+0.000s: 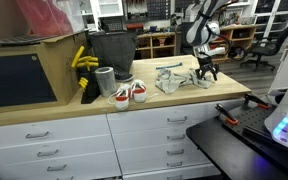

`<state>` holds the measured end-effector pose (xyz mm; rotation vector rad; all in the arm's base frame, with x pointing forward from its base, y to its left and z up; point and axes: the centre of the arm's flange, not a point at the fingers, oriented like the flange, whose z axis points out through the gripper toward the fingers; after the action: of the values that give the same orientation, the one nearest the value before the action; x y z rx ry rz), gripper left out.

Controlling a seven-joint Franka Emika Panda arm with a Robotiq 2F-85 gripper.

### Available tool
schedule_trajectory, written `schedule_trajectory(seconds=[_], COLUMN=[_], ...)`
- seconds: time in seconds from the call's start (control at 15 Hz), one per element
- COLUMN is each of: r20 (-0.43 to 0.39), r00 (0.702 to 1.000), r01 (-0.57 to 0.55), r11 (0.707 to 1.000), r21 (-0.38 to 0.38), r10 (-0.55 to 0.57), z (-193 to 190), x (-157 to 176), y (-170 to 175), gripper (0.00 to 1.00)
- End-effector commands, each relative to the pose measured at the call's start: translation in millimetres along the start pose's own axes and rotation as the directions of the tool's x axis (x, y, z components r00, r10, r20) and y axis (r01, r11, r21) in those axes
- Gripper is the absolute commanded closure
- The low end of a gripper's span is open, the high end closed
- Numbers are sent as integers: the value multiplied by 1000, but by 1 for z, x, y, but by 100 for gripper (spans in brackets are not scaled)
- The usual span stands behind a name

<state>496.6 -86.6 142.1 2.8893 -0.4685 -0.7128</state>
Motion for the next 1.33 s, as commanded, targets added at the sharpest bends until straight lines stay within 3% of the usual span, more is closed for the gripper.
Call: schedule_trajectory(seconds=[0.0, 0.33, 0.67, 0.93, 1.27], r20=[-9, 9, 57, 104, 69], r00=[1000, 998, 989, 966, 956], r01=[13, 66, 146, 255, 292], r11=[998, 988, 967, 933, 917], r21=[-59, -139, -208, -255, -271], r10=[-13, -65, -137, -236, -284], z=[8, 27, 52, 72, 79], x=[-8, -6, -8, -14, -31], y=[-6, -17, -18, -28, -23], gripper=[65, 99, 98, 98, 98])
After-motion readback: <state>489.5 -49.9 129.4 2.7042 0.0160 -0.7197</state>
